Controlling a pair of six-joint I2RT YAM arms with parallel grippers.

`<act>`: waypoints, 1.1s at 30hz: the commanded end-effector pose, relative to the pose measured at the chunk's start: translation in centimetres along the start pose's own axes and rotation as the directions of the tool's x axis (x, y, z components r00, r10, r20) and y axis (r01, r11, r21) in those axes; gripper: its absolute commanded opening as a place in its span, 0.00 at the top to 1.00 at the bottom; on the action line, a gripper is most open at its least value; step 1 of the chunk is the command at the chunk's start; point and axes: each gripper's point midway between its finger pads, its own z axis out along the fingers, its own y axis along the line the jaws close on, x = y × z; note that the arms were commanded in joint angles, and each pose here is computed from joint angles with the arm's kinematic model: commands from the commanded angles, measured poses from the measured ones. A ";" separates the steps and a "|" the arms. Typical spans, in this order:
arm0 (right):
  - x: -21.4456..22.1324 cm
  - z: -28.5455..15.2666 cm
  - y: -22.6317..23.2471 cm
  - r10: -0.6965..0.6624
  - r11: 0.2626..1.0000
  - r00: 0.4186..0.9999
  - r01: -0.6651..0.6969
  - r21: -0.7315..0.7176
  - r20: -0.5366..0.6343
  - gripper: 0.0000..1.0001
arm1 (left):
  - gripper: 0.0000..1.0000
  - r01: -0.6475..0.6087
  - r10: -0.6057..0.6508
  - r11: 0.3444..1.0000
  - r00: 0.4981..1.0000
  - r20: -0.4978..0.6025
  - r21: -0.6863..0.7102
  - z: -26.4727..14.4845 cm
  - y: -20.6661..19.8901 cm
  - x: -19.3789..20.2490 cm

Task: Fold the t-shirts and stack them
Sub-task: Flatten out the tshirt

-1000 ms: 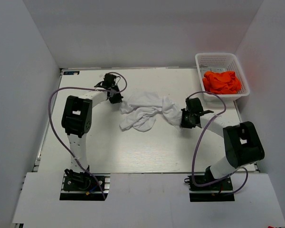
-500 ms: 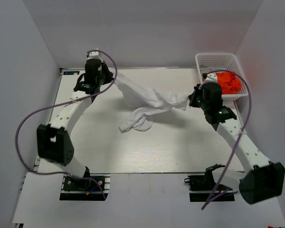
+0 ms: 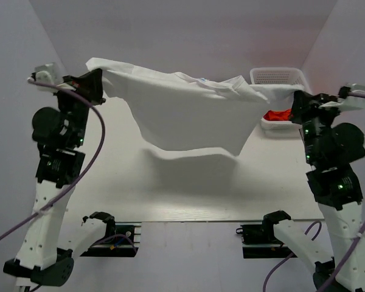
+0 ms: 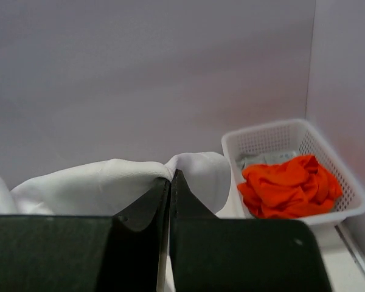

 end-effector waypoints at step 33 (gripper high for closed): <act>33.6 13.9 -0.9 0.085 0.995 0.697 -0.022 0.098 -0.712 0.24 | 0.50 -0.350 -0.062 0.797 0.763 -0.643 -0.492 9.4 17.2 32.5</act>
